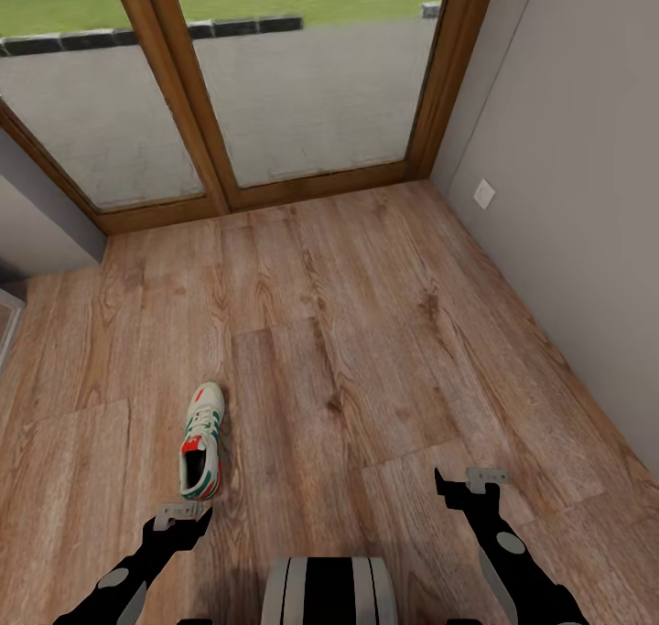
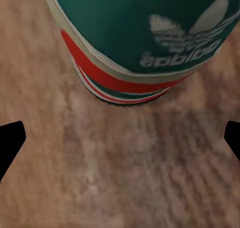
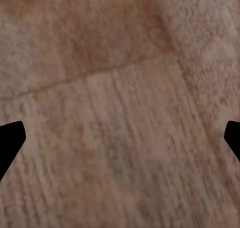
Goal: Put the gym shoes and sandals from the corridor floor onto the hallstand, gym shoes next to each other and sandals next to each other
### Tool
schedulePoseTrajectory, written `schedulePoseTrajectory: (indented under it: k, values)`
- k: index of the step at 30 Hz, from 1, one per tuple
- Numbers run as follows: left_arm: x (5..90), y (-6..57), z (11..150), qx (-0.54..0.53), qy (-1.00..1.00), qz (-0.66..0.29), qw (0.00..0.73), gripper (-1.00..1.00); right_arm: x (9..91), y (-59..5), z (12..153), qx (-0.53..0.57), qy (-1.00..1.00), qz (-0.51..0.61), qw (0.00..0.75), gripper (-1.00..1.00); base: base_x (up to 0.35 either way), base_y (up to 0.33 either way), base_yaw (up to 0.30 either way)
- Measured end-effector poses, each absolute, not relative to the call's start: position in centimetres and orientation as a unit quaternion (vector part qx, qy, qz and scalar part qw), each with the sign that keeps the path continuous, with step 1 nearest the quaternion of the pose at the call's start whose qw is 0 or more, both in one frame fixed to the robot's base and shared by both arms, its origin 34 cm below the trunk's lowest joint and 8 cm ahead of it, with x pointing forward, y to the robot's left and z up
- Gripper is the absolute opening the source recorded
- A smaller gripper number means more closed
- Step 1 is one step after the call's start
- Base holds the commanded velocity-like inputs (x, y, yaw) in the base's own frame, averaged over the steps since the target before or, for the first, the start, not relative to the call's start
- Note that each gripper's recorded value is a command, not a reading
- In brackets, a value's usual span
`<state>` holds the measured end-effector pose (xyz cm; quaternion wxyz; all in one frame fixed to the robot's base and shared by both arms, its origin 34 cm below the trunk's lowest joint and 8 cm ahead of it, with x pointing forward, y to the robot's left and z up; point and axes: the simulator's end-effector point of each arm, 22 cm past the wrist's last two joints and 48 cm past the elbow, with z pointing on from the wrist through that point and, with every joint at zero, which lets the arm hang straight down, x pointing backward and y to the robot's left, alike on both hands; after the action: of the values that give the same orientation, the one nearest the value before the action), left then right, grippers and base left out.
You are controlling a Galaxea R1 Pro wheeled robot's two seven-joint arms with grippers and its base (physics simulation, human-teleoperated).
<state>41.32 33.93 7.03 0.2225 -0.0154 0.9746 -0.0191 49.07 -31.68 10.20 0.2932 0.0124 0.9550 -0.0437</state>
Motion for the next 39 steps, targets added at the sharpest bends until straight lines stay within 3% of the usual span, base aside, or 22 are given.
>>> schedulePoseTrajectory:
  k: [12, 39]
  values:
    - [41.34, 33.94, 7.04, -0.016, 0.975, -0.019, 0.223, 1.00, 49.10, -31.68, 10.21, 0.012, 0.955, -0.044, 0.293, 1.00, 0.146, 0.000, 0.000]
    - [41.35, 33.97, 7.04, -0.017, 0.974, -0.019, 0.223, 1.00, 49.08, -31.68, 10.20, 0.012, 0.955, -0.044, 0.293, 1.00, 0.008, 0.000, 0.000]
